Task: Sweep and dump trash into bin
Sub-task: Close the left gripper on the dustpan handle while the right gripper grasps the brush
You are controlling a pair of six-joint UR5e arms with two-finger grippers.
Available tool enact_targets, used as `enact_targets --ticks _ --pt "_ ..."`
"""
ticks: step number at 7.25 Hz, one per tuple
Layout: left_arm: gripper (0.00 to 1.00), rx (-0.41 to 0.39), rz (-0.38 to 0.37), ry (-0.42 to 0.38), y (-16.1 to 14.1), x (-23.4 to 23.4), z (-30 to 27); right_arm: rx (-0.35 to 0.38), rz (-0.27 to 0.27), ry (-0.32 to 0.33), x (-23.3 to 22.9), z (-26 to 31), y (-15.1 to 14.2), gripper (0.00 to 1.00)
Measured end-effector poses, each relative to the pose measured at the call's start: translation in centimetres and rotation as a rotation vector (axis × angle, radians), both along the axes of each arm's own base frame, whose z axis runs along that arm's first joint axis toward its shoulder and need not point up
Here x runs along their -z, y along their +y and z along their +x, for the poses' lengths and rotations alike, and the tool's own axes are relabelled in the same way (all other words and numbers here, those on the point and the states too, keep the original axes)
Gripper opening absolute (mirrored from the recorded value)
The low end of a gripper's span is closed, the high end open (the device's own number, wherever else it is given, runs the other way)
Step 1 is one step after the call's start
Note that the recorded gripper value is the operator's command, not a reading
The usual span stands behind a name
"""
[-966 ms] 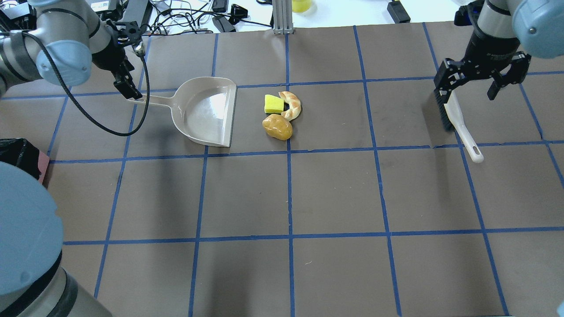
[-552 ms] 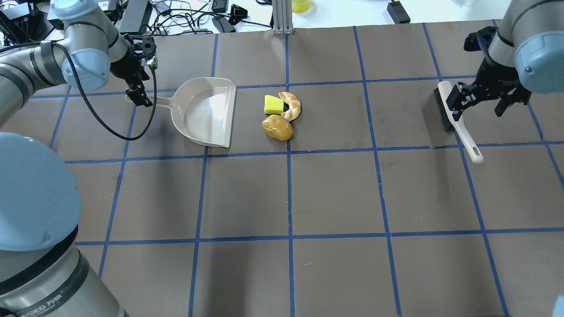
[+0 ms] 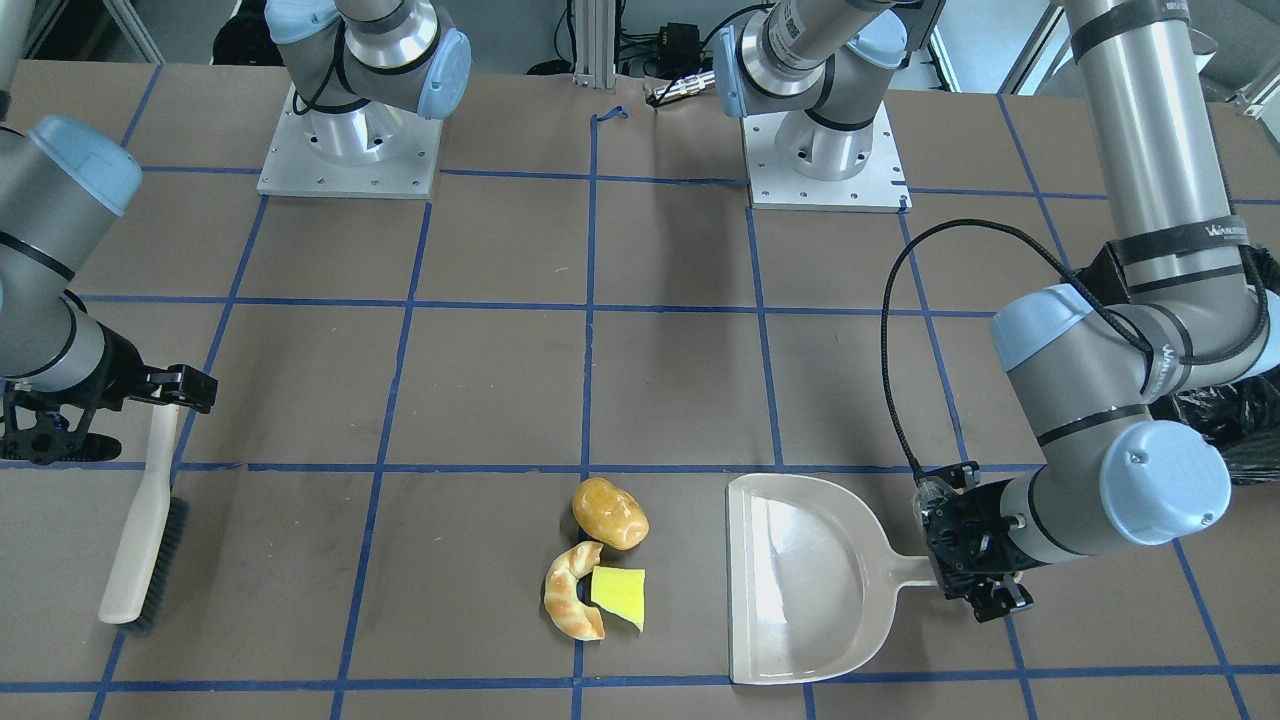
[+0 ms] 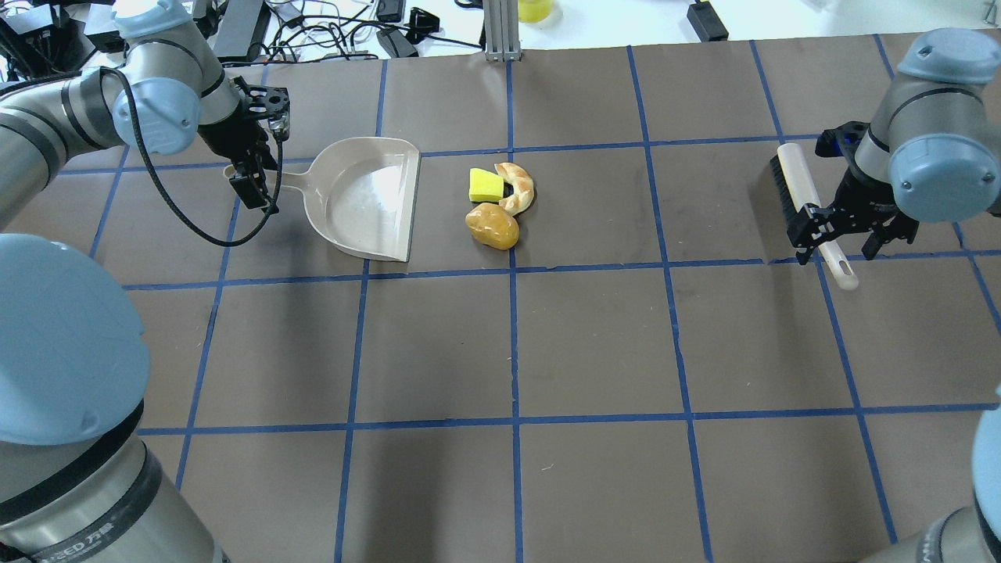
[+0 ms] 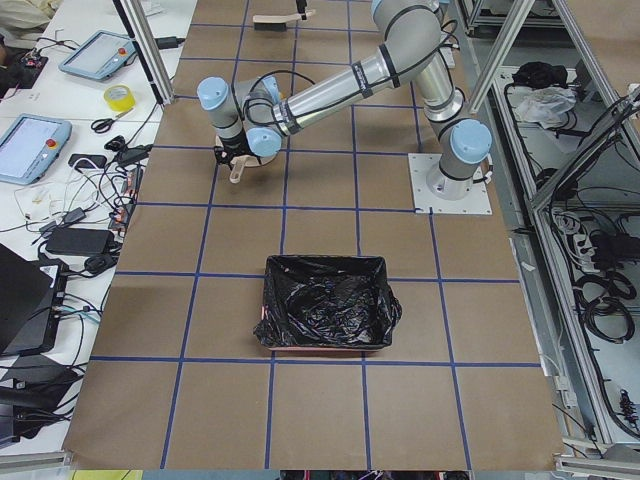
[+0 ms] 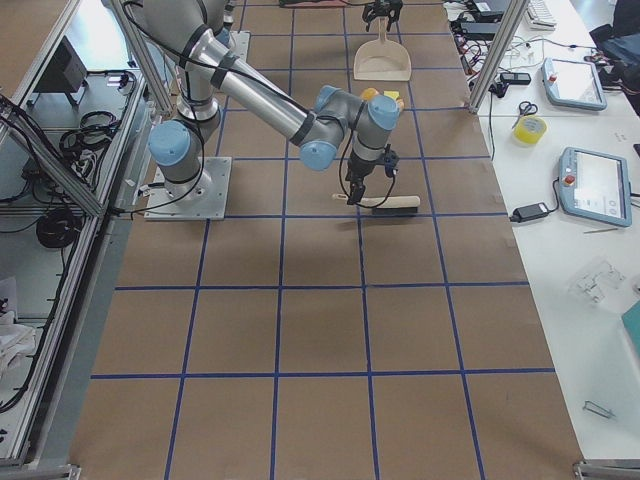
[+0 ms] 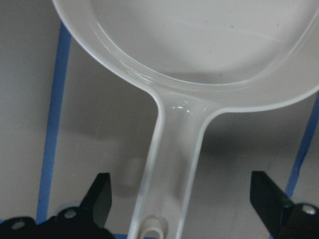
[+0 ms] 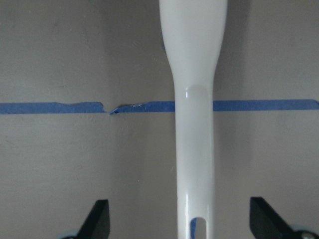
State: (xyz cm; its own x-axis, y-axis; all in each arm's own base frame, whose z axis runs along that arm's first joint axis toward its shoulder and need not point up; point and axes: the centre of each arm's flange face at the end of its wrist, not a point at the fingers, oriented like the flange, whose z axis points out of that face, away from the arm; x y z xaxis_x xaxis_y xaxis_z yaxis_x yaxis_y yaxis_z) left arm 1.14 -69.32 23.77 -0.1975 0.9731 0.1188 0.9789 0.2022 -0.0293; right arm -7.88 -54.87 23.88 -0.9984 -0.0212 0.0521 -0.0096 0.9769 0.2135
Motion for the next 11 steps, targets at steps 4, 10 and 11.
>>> enact_targets --ticks 4,10,11 --pt "0.82 0.057 -0.004 -0.008 0.1 0.2 1.2 0.010 0.009 -0.006 0.6 -1.3 0.2 0.73" --pt "0.58 0.198 -0.061 -0.012 -0.4 0.2 0.7 0.028 0.002 -0.009 0.4 -1.7 0.1 0.11" --pt "0.53 0.197 -0.065 -0.013 -0.5 0.3 0.8 0.030 -0.005 -0.006 0.2 -1.8 0.0 0.11"
